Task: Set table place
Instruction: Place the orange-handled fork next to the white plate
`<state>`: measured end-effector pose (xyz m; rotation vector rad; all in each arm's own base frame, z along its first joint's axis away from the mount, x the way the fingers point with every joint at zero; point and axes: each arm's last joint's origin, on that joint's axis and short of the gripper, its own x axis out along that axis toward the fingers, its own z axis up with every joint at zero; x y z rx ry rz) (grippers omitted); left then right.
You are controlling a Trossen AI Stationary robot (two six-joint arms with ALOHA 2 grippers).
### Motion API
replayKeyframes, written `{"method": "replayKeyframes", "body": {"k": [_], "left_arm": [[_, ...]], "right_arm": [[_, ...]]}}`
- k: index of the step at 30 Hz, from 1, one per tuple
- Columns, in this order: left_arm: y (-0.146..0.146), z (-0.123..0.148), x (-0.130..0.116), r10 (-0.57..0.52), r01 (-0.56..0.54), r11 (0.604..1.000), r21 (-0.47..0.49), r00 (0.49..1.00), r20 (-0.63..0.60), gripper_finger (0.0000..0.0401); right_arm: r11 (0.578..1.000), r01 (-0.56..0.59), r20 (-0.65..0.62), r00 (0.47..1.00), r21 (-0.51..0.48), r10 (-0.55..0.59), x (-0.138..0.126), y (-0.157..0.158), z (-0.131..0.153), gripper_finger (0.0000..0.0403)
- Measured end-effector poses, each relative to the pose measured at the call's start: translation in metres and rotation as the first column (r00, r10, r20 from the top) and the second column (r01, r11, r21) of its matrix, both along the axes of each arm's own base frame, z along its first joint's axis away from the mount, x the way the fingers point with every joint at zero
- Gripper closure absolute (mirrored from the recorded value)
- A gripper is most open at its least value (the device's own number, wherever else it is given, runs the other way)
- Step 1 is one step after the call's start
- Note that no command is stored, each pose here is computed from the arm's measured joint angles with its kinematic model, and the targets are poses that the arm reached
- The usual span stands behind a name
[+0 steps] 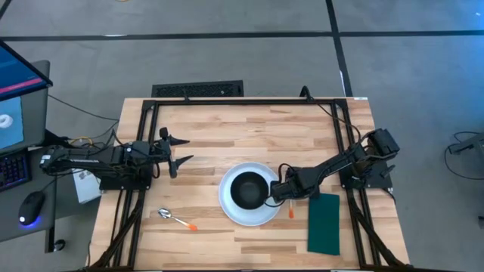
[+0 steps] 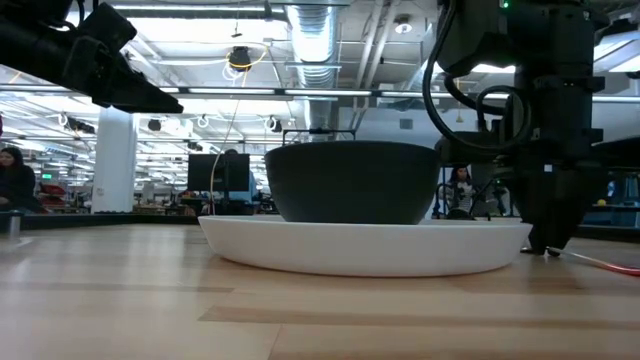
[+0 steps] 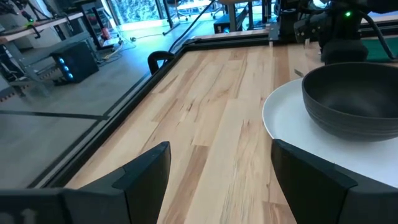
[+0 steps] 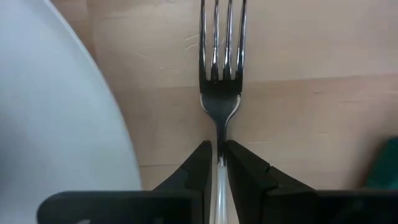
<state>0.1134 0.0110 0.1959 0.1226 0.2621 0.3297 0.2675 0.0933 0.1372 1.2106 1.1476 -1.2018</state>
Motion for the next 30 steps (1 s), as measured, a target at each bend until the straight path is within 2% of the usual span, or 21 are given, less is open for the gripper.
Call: {"method": "replayKeyframes", "body": {"k": [30], "left_arm": [[0.0000, -0.0013, -0.0004, 0.001, -0.001, 1.000, -0.004, 1.000, -0.012, 0.0134]], "right_arm": [[1.000, 0.016, 0.013, 1.000, 0.003, -0.016, 0.0010, 0.0003, 0.0002, 0.0330]]}}
